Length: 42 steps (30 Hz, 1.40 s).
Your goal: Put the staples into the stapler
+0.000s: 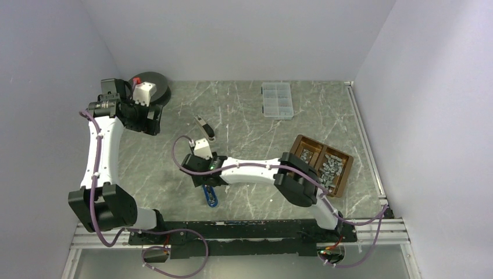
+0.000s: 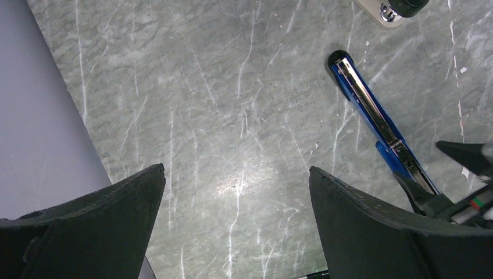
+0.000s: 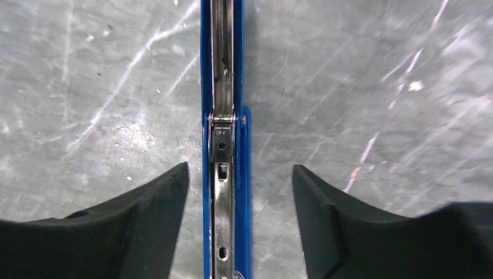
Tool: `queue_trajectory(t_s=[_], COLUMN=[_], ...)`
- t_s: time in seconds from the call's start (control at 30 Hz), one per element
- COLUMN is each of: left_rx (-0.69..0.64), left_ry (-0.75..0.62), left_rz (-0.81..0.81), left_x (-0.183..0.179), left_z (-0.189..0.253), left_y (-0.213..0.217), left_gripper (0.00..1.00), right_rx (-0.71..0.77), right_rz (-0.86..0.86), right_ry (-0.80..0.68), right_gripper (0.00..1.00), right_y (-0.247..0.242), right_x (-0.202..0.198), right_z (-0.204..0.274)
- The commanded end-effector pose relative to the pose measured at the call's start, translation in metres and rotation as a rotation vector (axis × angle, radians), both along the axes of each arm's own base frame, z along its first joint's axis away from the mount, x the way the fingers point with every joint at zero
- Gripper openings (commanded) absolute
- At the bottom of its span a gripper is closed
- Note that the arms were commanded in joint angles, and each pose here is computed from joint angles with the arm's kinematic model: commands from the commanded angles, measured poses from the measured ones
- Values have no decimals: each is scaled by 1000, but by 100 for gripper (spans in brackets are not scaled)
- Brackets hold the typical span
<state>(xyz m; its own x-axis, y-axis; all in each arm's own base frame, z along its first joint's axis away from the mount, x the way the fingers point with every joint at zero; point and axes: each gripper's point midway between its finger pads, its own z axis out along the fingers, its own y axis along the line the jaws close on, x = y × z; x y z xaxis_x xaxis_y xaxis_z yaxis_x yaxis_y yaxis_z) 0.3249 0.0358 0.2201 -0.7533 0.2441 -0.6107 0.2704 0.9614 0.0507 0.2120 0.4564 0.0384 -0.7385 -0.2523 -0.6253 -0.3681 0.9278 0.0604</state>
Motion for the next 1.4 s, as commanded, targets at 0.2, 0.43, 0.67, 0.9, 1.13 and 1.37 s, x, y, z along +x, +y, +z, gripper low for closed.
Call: queue_trajectory(t_s=[0.2, 0.43, 0.67, 0.9, 1.13, 1.37], left_rx=[3, -6, -20, -15, -40, -38], left_ry=[-33, -33, -22, -26, -17, -30], left_rz=[39, 17, 14, 51, 25, -8], left_x=[-1, -2, 3, 10, 9, 2], left_z=[12, 7, 2, 0, 1, 6], left_y=[3, 0, -2, 3, -3, -7], left_gripper=[99, 99, 99, 99, 99, 99], right_rx=[41, -9, 59, 39, 47, 38], right_rz=[42, 172, 255, 236, 226, 197], right_ry=[-185, -198, -143, -134, -156, -151], right_gripper=[77, 77, 78, 63, 34, 11], right_y=[-26, -4, 6, 4, 0, -17], right_x=[120, 177, 202, 212, 212, 200], right_z=[102, 85, 72, 47, 39, 45])
